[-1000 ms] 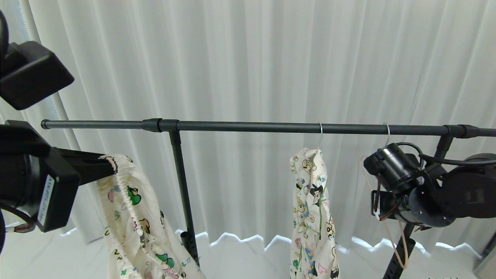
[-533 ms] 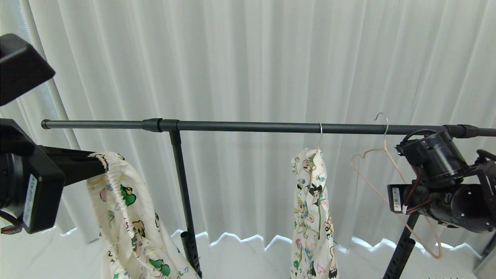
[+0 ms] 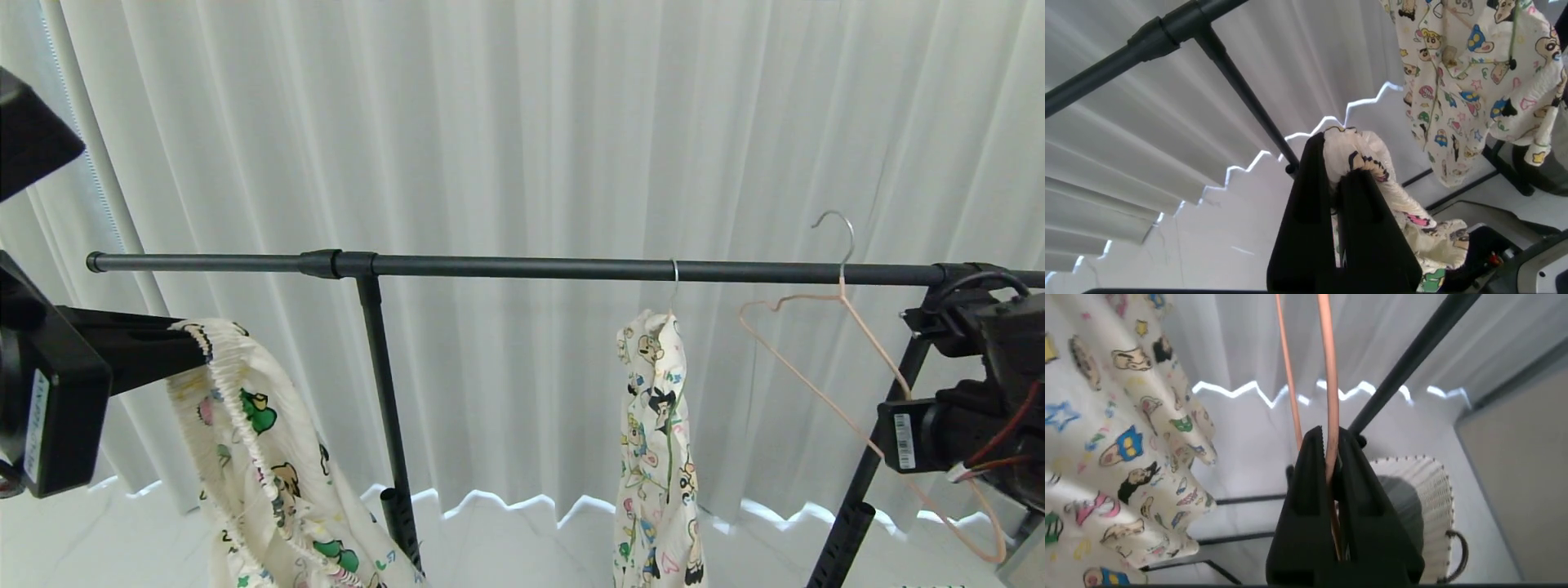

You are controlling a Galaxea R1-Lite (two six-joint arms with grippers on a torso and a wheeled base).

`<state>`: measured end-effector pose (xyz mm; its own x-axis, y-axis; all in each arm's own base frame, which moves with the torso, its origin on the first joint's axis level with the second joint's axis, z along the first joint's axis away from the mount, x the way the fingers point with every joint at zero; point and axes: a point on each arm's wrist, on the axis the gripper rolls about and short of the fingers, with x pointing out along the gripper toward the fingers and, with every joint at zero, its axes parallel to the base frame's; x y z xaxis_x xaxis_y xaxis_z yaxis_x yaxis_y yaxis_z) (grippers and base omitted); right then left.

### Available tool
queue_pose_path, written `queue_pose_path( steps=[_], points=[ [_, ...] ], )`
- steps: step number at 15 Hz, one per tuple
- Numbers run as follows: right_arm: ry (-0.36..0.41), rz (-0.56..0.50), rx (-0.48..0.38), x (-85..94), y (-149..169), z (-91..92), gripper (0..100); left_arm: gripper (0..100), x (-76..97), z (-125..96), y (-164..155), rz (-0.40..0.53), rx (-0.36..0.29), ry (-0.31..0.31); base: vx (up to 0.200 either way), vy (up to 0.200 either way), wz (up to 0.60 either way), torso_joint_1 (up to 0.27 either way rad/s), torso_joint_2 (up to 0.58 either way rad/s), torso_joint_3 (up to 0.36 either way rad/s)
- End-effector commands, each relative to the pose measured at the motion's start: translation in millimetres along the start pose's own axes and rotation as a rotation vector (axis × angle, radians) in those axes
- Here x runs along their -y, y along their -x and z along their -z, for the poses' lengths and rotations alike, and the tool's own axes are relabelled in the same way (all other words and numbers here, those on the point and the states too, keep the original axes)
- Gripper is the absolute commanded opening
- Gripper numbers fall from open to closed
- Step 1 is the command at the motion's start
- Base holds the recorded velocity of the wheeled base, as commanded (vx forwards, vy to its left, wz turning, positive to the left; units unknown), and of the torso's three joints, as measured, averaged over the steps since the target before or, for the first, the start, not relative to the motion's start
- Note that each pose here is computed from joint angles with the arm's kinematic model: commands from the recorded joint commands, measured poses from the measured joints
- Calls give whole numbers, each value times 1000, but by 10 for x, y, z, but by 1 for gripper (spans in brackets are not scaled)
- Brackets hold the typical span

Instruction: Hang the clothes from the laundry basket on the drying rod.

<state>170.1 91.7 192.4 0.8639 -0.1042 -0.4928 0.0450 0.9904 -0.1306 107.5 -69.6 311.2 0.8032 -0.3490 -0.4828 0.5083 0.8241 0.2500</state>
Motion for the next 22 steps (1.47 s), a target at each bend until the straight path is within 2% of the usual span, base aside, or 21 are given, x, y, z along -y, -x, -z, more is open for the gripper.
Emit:
queue_pose_path(
  steps=[1,2,5,7,11,16,20,22],
  points=[
    [24,-52,55,194,260,127,0,0,-1,2,10,-1,3,0,0,0,0,0,0,0],
    [62,-88,74,285,375,228,0,0,-1,2,10,-1,3,0,-200,0,0,7,2,2],
    [86,-126,104,391,505,356,0,0,-1,2,10,-1,3,0,-200,0,0,9,7,2],
    [80,-162,124,418,564,372,0,0,-1,2,10,-1,3,0,-200,0,0,-17,-5,12],
    [100,-305,167,374,700,385,0,0,7,26,-10,2,-9,-2,-200,0,0,0,1,4],
    [123,-527,203,176,860,405,0,0,27,87,-57,8,-39,-5,-200,0,0,-1,1,3],
    [192,-792,127,-126,1046,581,0,0,74,232,-162,19,-103,-4,-200,0,0,0,1,5],
    [175,-879,102,-355,1107,610,0,0,108,310,-265,19,-101,-3,-200,0,0,5,5,5]
  ],
)
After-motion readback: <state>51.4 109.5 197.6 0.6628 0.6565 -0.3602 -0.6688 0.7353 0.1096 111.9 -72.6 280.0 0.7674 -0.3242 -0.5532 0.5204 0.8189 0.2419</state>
